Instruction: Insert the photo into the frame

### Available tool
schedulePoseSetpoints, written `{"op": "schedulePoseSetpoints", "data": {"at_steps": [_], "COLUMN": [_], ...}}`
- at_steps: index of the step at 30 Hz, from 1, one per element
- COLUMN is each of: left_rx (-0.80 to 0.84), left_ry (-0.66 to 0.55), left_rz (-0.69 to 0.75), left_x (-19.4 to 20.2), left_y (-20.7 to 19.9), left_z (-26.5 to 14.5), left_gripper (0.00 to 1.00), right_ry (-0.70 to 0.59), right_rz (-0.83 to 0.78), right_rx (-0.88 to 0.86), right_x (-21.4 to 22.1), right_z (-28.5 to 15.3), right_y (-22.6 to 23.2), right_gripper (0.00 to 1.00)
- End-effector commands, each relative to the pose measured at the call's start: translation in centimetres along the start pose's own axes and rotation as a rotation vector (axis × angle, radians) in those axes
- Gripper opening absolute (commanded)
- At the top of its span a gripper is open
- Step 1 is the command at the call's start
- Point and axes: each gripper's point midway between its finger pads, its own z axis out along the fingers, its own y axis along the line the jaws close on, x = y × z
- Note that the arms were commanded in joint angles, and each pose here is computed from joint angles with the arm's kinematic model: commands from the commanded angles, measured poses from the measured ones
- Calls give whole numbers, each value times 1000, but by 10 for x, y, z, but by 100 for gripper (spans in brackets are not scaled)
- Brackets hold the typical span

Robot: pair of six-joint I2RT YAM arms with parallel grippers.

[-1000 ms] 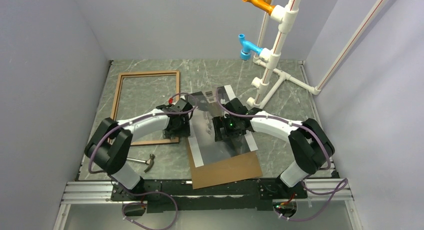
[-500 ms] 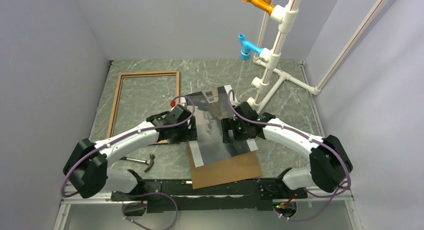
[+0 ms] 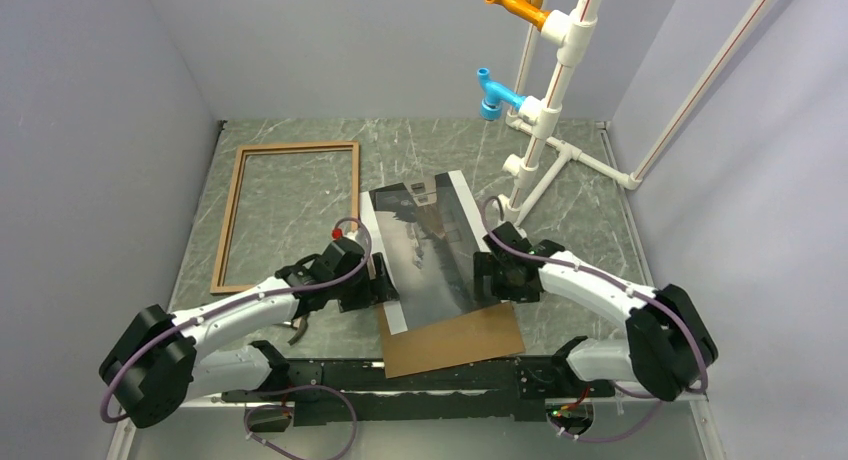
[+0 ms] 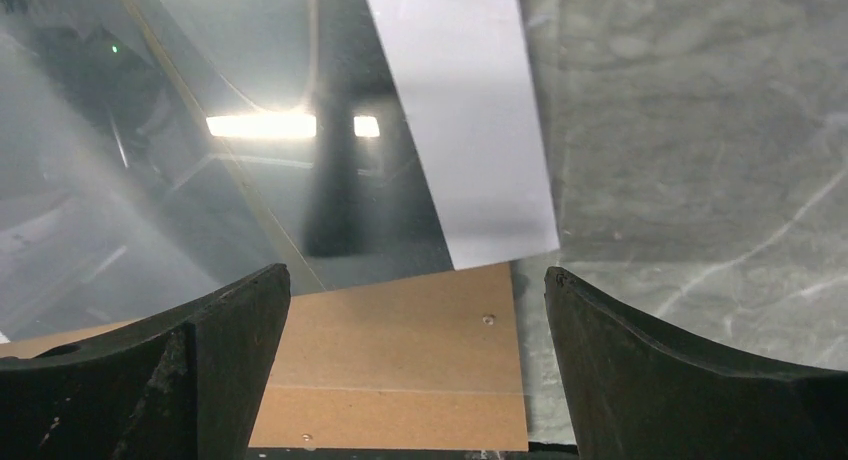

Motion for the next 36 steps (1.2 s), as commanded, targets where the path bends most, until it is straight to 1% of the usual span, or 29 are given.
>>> {"op": "schedulePoseSetpoints", "data": {"at_steps": [1,7,12,14,19,23,27,30,36], "left_rx": [146,114,100,83,44,-7,-18,-17,-37], "left_ry": [-10,35,53,58,62,77,81,81,82], "left_rz": [-45,-53,-37,-32,-35,-24,-24,-26,-21], "left_x": [2,12,18,19,20,22,24,25,25], "left_y": [-24,-21,-27,-26,-22,-15,-13,-12,-9], "left_z": [5,17,21,23,27,30,31,32,30], "left_gripper": [84,83,82,82,81,80,80,80,79], "right_ry": [-62,-78,-110,-104,-26,10,5,-26,-32], "right_rz": [130,300,356,369,375,371,362,347,321], "right_rx": [1,-59,-54,-68,-186,-270,-336,-356,-396], "right_x": [-7,-9,-13,-13,-1,5,3,-4,-7], "right_z": [-14,-15,-16,-14,-7,-10,-24,-37,-57], "right_y": [-13,-29,-39,-39,-23,-9,1,3,9], "right_gripper": [100,100,100,100,100,100,100,100,100]}}
